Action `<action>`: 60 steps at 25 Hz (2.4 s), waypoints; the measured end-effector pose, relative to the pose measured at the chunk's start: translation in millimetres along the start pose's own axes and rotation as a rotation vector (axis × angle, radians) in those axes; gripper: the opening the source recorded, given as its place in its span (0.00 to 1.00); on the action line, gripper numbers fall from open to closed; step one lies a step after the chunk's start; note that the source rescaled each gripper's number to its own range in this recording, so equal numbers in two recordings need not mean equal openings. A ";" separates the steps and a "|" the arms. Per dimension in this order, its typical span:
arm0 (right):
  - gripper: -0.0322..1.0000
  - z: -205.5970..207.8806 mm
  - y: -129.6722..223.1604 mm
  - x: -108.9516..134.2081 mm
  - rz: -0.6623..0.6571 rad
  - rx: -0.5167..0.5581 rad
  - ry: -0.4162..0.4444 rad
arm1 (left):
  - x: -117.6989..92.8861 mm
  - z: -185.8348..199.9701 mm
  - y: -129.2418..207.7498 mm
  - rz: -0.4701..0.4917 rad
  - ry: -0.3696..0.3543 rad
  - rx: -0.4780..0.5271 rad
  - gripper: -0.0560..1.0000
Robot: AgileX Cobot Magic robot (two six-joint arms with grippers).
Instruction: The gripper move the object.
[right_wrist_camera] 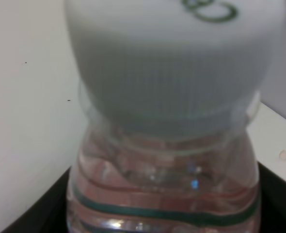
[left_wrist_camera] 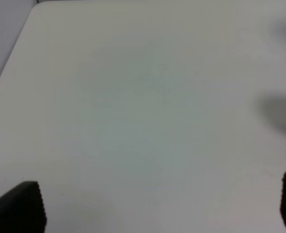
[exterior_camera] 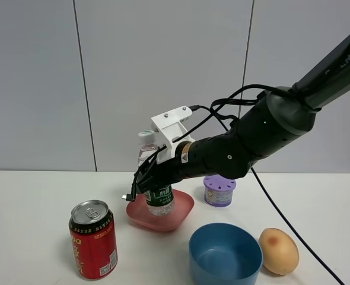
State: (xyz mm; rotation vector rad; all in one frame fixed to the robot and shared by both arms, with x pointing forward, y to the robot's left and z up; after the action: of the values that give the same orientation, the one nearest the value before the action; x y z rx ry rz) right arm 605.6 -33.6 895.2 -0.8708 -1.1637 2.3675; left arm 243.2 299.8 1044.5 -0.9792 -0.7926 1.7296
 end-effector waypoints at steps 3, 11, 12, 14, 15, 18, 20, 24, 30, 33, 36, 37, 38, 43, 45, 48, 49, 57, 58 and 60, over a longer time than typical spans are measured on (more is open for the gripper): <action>0.03 -0.1 -0.4 -0.2 -0.006 -0.005 0.003 | 0.0 0.0 0.0 0.000 0.000 0.000 1.00; 0.03 -6.9 7.4 2.8 -0.034 -0.008 0.007 | 0.0 0.0 0.0 0.000 0.000 0.000 1.00; 0.03 -7.6 8.2 3.3 -0.034 -0.011 0.007 | 0.0 0.0 0.0 0.000 0.000 0.000 1.00; 0.03 -8.5 8.5 3.3 -0.047 -0.020 0.012 | 0.0 0.0 0.0 0.000 0.000 0.000 1.00; 0.03 -8.7 8.9 3.1 -0.056 -0.020 0.015 | 0.0 0.0 0.0 0.000 0.000 0.000 1.00; 0.03 -8.7 8.9 2.8 -0.066 -0.020 0.018 | 0.0 0.0 0.0 0.000 0.000 0.000 1.00; 0.03 -8.7 8.9 2.8 -0.066 -0.020 0.018 | 0.0 0.0 0.0 0.000 0.000 0.000 1.00; 0.10 -8.7 9.1 2.9 -0.066 -0.018 0.018 | 0.0 0.0 0.0 0.000 0.000 0.000 1.00; 0.22 -7.7 6.1 1.2 -0.066 -0.019 0.021 | 0.0 0.0 0.0 0.000 0.000 0.000 1.00; 0.40 -5.9 4.6 0.2 -0.065 -0.010 0.020 | 0.0 0.0 0.0 0.000 0.000 0.000 1.00; 0.61 -5.0 5.6 0.1 -0.065 0.014 0.015 | 0.0 0.0 0.0 0.000 0.000 0.000 1.00; 0.66 -4.7 6.5 0.5 -0.065 0.027 0.012 | 0.0 0.0 0.0 0.000 0.000 0.000 1.00; 0.68 -4.3 6.7 1.2 -0.067 0.038 0.009 | 0.0 0.0 0.0 0.000 0.000 0.000 1.00; 0.71 4.5 -6.2 0.4 -0.073 0.051 0.008 | 0.0 0.0 0.0 0.000 0.000 0.000 1.00; 0.71 13.2 -17.4 -3.8 -0.074 0.047 0.015 | 0.0 0.0 0.0 0.000 0.000 0.000 1.00; 0.71 25.9 -29.7 -6.8 -0.070 0.077 0.012 | 0.0 0.0 0.0 0.000 0.000 0.000 1.00; 0.71 30.8 -32.3 -8.1 -0.069 0.100 0.009 | 0.0 0.0 0.0 0.000 0.000 0.000 1.00; 0.72 95.4 -64.9 -27.1 -0.068 0.268 0.010 | 0.0 0.0 0.0 0.000 0.000 0.000 1.00; 0.72 109.4 -71.9 -30.7 -0.065 0.281 0.015 | 0.0 0.0 0.0 0.000 0.000 0.000 1.00; 0.72 126.7 -79.6 -34.5 -0.063 0.298 0.020 | 0.0 0.0 0.0 0.000 0.000 0.000 1.00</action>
State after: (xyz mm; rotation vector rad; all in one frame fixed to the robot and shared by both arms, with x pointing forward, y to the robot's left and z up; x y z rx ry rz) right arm 550.8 -78.9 1031.4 -0.7426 -0.7894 2.3927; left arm 243.2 299.8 1044.5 -0.9792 -0.7926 1.7296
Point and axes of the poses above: a point on each arm's last joint axis where the gripper is mounted, z pointing back along that axis away from the gripper, x along the wrist's bending axis when the last joint is at zero, y = z × x, the point moved 1 cm from there along -z, pointing out along that axis toward the gripper, and after that the axes turned 15 degrees about z, right-handed, at the moved point
